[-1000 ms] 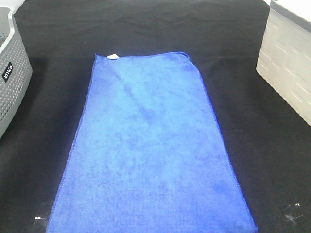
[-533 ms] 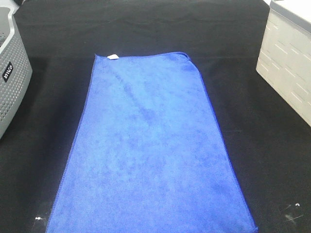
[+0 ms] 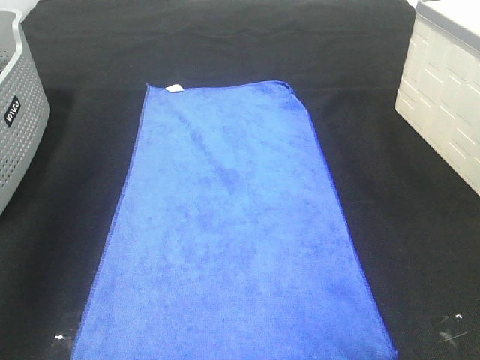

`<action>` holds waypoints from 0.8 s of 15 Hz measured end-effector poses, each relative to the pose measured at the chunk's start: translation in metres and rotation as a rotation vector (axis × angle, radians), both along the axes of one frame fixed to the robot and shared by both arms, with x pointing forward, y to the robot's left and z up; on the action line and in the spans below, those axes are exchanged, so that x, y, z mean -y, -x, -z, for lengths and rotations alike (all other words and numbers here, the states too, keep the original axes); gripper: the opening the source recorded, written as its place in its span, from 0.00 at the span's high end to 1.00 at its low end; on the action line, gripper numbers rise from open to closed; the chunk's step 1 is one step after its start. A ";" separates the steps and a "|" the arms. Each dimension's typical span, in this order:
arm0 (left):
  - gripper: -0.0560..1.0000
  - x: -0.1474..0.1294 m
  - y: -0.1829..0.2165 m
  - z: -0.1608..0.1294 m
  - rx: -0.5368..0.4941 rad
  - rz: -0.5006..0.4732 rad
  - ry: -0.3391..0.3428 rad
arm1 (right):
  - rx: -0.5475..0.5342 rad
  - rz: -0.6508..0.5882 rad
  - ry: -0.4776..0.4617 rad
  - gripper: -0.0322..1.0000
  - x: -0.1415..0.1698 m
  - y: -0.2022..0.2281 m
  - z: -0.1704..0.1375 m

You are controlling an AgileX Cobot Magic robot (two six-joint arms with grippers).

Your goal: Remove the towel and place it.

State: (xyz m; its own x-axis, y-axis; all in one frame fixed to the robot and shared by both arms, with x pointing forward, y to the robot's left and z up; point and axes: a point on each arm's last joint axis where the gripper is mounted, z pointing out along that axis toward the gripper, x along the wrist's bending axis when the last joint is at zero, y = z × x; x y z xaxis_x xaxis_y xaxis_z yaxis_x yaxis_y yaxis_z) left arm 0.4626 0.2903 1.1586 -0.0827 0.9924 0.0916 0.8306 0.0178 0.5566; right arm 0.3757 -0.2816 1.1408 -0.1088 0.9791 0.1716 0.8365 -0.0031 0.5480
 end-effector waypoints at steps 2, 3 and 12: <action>0.23 -0.003 0.028 0.005 0.073 0.042 -0.011 | 0.068 0.003 0.014 0.22 0.001 0.031 0.003; 0.23 -0.004 0.044 0.010 0.115 0.076 -0.025 | 0.109 0.012 0.044 0.22 0.003 0.047 0.004; 0.23 -0.017 0.182 0.077 0.394 0.114 0.030 | 0.358 0.052 0.059 0.22 0.004 0.136 0.044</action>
State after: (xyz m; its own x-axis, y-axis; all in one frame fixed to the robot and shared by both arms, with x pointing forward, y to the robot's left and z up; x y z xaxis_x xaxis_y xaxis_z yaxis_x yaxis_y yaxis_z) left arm 0.2804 0.3077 1.0812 0.0054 0.9989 0.0461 0.5517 -0.0414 0.8330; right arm 0.2400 -0.2859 1.0970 -0.1013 0.9920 0.0748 0.5915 -0.0004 0.8063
